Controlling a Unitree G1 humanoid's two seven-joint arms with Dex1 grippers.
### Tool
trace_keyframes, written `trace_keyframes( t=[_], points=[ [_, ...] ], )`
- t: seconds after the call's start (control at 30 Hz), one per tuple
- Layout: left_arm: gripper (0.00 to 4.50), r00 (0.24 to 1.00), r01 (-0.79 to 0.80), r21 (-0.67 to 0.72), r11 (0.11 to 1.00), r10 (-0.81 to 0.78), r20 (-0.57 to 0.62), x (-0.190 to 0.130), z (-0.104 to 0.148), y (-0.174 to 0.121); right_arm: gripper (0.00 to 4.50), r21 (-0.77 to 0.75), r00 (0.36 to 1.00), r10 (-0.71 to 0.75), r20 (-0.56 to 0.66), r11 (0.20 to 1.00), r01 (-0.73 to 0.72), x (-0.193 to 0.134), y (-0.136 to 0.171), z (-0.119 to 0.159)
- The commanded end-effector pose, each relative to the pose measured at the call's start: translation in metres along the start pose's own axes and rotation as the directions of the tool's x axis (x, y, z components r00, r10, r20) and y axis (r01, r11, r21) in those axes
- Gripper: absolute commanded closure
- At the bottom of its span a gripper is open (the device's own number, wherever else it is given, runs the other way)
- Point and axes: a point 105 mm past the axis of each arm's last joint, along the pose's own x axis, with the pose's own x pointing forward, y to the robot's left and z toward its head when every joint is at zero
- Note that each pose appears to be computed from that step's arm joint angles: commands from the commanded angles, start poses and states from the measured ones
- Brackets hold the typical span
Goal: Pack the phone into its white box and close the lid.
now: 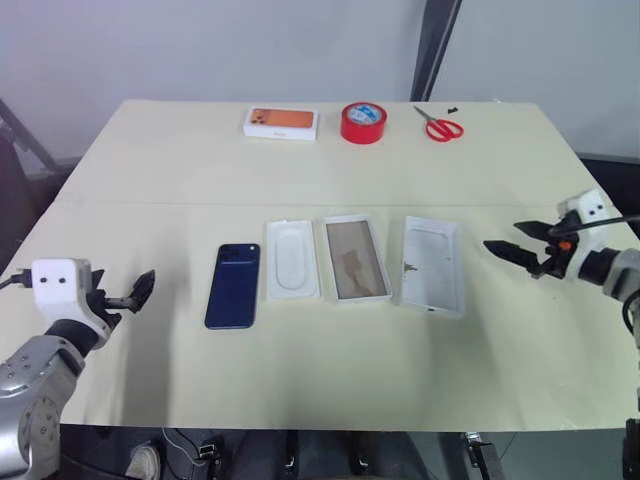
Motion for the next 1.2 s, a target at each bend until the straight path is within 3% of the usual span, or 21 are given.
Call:
trace_keyframes(
  t=[0.03, 0.37, 0.57, 0.63, 0.8, 0.9, 1.2],
  points=[
    [0.04, 0.999, 0.003, 0.031, 1.0, -0.004, 0.046, -0.004, 0.015, -0.001, 0.0, -0.031, 0.999, 0.01, 0.034, 0.999, -0.009, -0.002, 0.002, 0.013],
    [0.04, 0.996, 0.059, 0.03, 0.998, -0.061, 0.069, 0.004, 0.023, -0.017, 0.0, -0.07, 0.997, 0.048, 0.063, 0.997, -0.044, 0.004, 0.012, 0.026],
    [0.04, 0.973, 0.215, -0.027, 0.976, -0.211, 0.094, 0.013, 0.035, -0.062, 0.0, -0.172, 0.974, 0.205, 0.097, 0.967, -0.187, 0.019, 0.059, 0.055],
    [0.04, 0.946, 0.314, -0.029, 0.949, -0.311, 0.088, 0.017, 0.039, -0.093, 0.0, -0.219, 0.954, 0.285, 0.089, 0.94, -0.261, 0.023, 0.082, 0.06],
    [0.04, 0.911, 0.404, -0.067, 0.912, -0.408, -0.056, 0.027, 0.026, -0.152, 0.0, -0.311, 0.883, 0.465, 0.055, 0.849, -0.428, 0.038, 0.143, 0.067],
    [0.04, 0.898, 0.396, -0.13, 0.909, -0.413, -0.153, 0.033, 0.017, -0.167, 0.0, -0.339, 0.855, 0.518, 0.04, 0.812, -0.476, 0.044, 0.171, 0.066],
    [0.04, 0.877, 0.337, -0.299, 0.893, -0.413, -0.245, 0.047, 0.022, -0.194, 0.0, -0.337, 0.832, 0.554, 0.032, 0.789, -0.513, 0.039, 0.193, 0.059]
  ],
)
